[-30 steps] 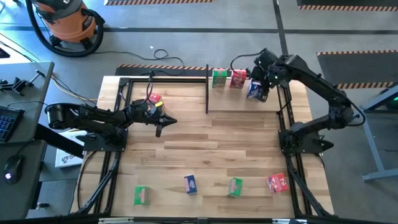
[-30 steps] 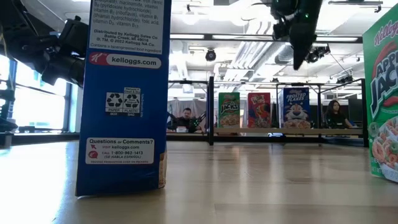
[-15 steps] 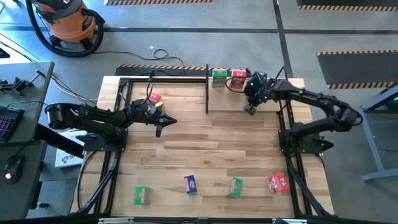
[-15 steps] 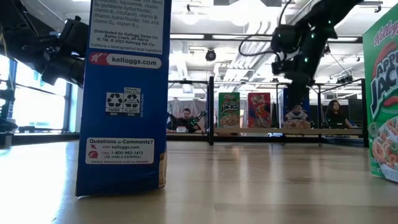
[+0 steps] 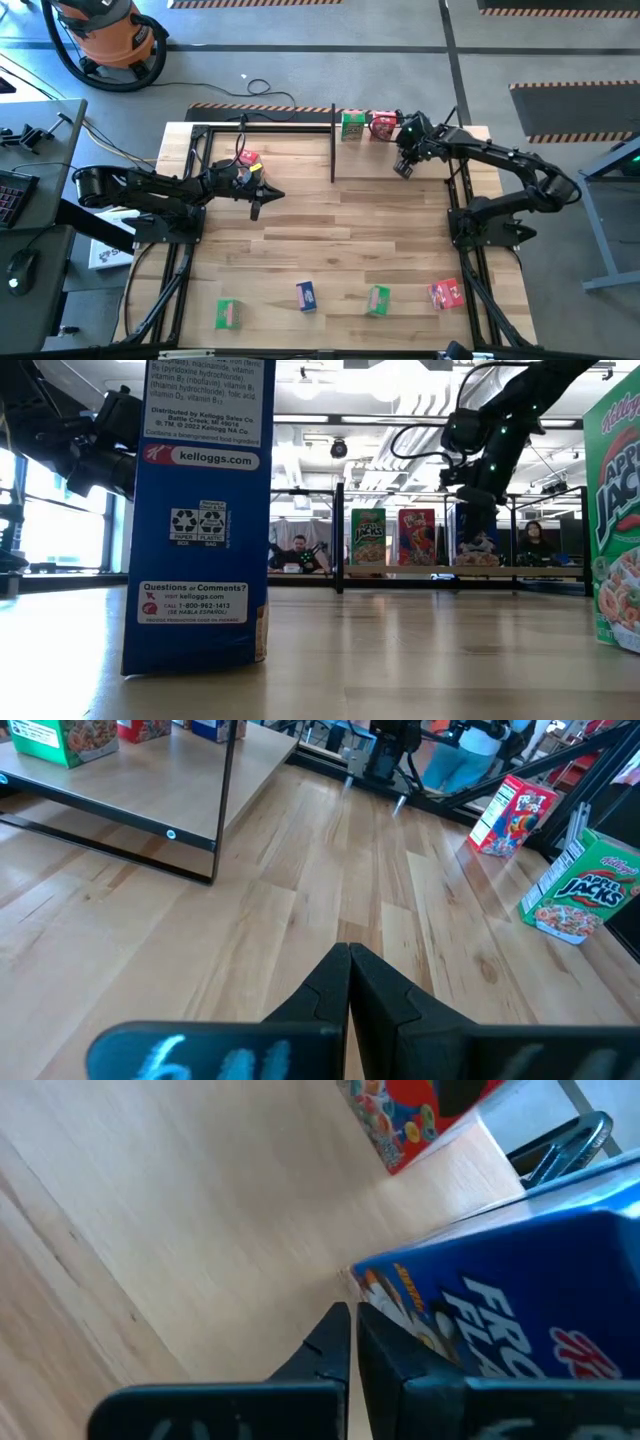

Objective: Stack cereal on shelf
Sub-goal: Put the top blue cereal box on the shelf, then put the top red cereal box on the shelf

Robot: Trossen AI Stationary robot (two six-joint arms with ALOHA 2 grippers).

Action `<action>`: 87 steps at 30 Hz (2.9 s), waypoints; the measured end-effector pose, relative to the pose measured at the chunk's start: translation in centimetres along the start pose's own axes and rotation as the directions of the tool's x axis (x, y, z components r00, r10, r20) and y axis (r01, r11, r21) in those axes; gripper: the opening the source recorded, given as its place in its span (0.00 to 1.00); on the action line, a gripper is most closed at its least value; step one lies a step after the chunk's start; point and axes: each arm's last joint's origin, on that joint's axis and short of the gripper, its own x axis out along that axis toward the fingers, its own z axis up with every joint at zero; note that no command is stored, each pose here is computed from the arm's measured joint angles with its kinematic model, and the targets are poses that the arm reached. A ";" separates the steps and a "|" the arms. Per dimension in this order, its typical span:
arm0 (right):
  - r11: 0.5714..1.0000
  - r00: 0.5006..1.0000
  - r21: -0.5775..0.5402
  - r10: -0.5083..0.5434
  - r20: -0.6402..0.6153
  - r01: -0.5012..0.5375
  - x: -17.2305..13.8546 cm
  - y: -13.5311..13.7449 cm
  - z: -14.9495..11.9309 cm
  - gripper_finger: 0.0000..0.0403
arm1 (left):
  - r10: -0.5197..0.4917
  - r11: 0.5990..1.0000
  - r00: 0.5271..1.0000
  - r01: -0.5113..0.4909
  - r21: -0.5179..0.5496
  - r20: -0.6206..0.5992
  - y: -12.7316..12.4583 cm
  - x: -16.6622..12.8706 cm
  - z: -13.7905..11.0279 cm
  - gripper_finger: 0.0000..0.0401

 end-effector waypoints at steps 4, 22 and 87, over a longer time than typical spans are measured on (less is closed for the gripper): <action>1.000 1.000 -0.018 0.005 -0.011 -0.005 0.0 0.0 -0.1 0.00 | 0.000 1.000 1.000 0.000 0.000 0.000 0.0 0.0 0.0 0.00; 0.966 0.885 -0.122 0.256 0.388 -0.226 -5.6 5.8 0.1 0.00 | -0.087 0.995 0.996 0.087 0.041 -0.019 -0.1 1.2 2.9 0.00; 0.911 0.509 -0.334 0.412 0.756 -0.242 -4.6 11.8 -2.2 0.00 | 0.456 0.886 0.308 -0.252 0.390 -0.835 4.8 -4.9 15.5 0.62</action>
